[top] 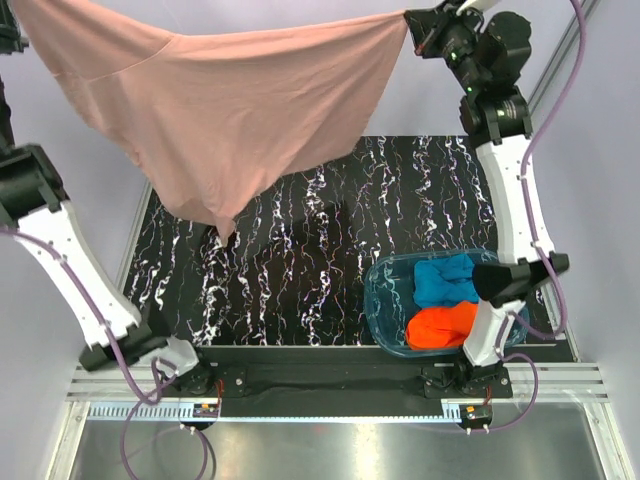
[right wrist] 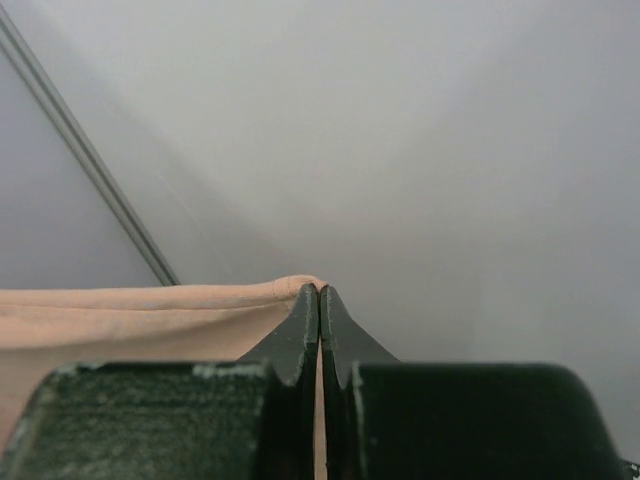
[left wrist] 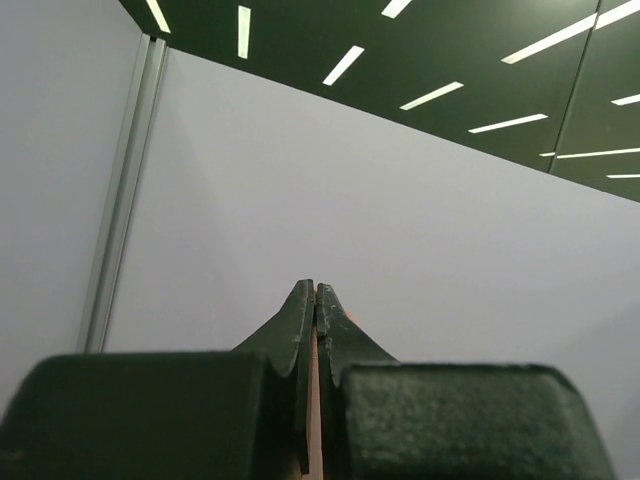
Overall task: Fold and stack the t-shirts
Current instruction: Fold the tshirt
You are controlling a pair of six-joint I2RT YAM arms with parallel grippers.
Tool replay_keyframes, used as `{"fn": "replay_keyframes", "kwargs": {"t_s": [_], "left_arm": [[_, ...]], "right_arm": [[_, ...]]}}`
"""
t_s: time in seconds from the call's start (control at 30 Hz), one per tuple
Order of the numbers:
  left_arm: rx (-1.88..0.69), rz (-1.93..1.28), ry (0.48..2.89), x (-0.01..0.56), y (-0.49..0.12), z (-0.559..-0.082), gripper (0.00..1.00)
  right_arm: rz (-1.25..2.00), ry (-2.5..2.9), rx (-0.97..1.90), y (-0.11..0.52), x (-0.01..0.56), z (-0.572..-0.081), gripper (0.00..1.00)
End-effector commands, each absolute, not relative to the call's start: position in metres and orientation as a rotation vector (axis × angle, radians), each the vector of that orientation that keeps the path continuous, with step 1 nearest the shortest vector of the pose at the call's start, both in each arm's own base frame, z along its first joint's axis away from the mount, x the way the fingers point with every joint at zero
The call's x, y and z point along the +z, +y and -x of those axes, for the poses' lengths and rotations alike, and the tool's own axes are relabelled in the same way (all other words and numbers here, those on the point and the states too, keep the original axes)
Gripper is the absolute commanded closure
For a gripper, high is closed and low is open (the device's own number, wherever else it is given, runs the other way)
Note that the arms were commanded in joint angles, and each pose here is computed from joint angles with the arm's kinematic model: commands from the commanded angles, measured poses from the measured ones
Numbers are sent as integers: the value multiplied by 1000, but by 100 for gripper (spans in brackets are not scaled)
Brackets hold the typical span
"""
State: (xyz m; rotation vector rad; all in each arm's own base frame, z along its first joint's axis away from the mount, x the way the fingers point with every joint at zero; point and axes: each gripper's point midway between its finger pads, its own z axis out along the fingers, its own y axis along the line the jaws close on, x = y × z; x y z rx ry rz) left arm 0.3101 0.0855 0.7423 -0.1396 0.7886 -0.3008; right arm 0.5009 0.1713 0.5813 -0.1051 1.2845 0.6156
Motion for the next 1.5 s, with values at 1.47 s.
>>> {"fn": "replay_keyframes", "kwargs": {"t_s": [1.47], "left_arm": [[-84,475,1572,302,112,-320,100]], "right_arm": [[114,1779,946,277,248,-615,100]]}}
